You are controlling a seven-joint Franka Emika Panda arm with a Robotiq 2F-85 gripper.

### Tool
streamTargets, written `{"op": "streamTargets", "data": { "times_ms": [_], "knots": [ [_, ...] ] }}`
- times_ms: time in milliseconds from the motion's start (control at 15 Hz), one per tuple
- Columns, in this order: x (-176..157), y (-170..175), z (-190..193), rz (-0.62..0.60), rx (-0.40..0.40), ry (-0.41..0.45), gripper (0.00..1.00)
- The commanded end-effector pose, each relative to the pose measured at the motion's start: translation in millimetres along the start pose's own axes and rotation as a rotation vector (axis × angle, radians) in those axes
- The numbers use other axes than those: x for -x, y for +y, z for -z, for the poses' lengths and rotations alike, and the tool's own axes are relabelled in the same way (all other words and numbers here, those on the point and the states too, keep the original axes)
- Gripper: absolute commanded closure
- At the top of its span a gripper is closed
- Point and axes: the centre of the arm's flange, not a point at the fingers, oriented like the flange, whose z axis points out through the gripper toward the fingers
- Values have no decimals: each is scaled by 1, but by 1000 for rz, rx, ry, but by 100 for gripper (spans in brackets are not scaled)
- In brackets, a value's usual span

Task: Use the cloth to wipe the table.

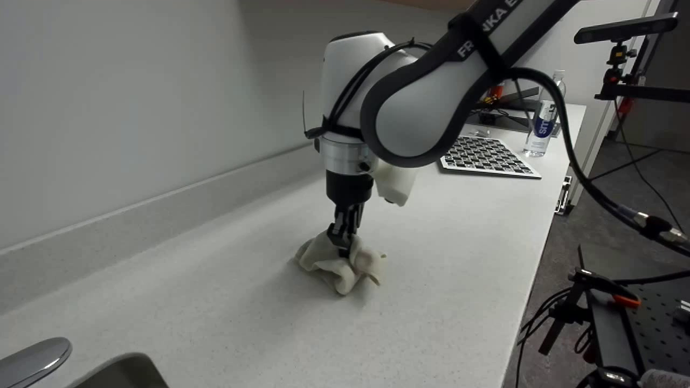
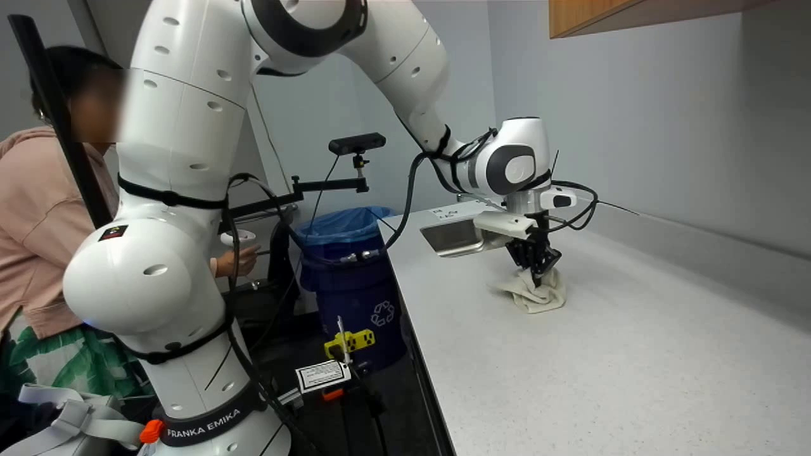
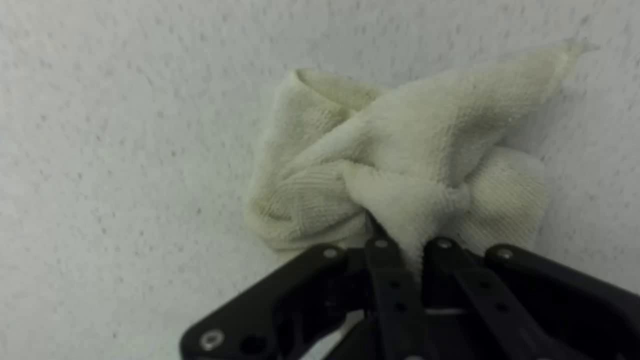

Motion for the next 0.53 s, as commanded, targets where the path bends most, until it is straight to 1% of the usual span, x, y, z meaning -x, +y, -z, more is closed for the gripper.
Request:
{"op": "streamTargets", "data": {
  "times_ms": [0,133,200,333,467],
  "knots": [
    [-58,-11,-14,-13,47,156,97],
    [-68,-16,-21,-17,58,201,97],
    [-68,-17,-26,-24,56,205,97],
    [-61,-15,-38,-42,51,175,97],
    [-47,-13,-40,-35,43,136,97]
  ]
}}
